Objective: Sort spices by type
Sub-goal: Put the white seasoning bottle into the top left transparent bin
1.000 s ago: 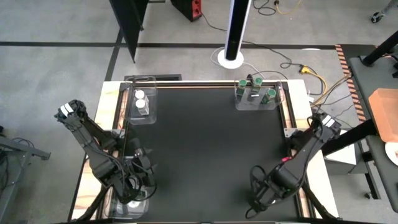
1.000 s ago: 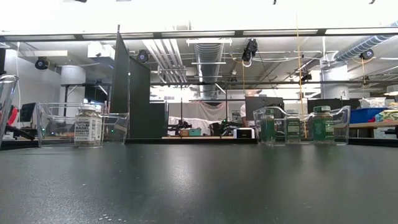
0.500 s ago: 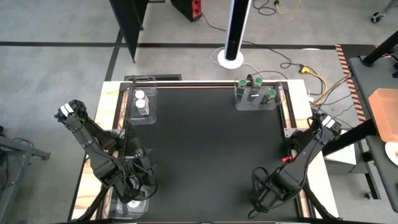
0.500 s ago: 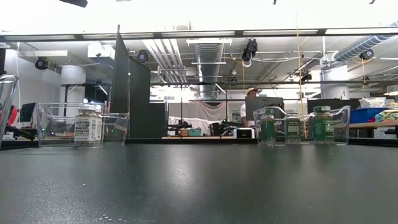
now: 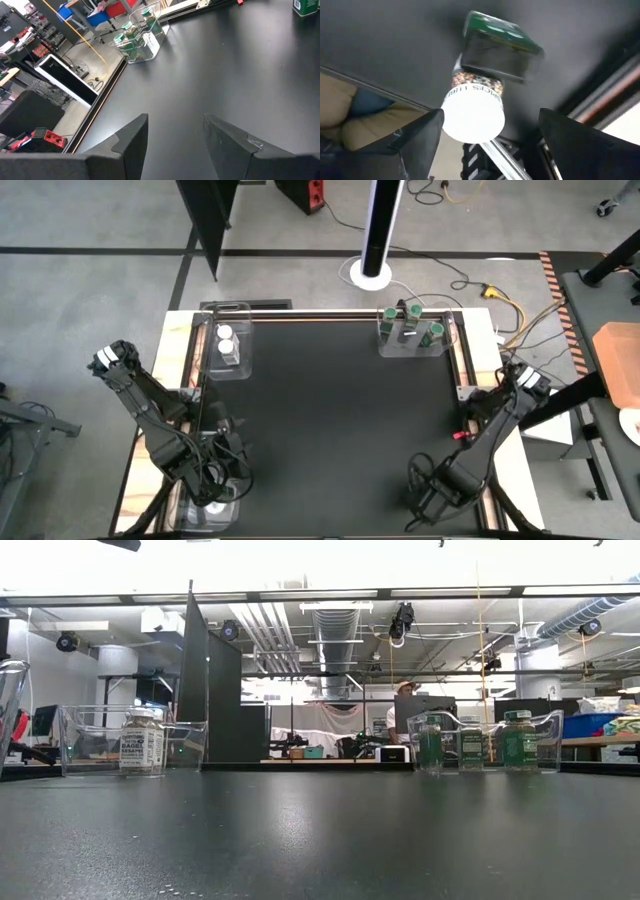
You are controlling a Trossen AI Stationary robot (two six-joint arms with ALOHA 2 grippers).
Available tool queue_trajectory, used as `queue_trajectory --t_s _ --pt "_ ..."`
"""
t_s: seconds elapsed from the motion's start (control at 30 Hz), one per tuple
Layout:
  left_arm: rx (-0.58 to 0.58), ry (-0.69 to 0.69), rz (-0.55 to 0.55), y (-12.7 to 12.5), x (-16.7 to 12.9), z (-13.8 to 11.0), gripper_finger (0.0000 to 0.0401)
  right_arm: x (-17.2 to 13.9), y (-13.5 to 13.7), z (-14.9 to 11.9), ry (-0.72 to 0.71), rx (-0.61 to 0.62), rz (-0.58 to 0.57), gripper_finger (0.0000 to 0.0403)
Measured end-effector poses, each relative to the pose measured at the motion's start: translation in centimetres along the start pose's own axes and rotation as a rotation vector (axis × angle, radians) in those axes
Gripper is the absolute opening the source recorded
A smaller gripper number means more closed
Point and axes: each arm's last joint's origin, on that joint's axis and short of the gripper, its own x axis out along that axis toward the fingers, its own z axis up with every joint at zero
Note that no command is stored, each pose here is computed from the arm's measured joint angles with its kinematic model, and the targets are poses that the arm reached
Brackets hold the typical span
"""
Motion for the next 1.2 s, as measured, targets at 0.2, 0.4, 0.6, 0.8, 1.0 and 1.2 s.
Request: queue_trajectory --t_s 0.2,0.4,0.6,0.8,1.0,1.2 --pt "-0.004 -0.001 -0.001 0.0 0.0 0.0 0.0173 1.1 0.3 0.3 -0.006 -0.042 0.063 0.032" --pt "-0.008 -0.002 -0.002 0.0 0.0 0.0 0.0173 1.2 0.0 0.5 -0.03 -0.06 0.063 0.0325" --pt "-0.01 -0.002 -0.002 0.0 0.0 0.1 0.0173 0.5 -1.0 0.6 -0.044 -0.056 0.029 0.0317" --pt "-0.01 -0.002 -0.003 -0.1 0.0 0.1 0.0173 -1.5 -2.0 0.5 -0.08 -0.034 0.074 0.0316" --pt "-0.03 -0.003 -0.005 -0.1 0.0 0.1 0.0173 -1.3 -1.9 0.5 -0.102 -0.004 0.089 0.0335" --pt "-0.046 0.001 -0.01 -0.1 0.0 0.1 0.0173 0.0 -0.7 0.4 -0.082 -0.006 0.097 0.034"
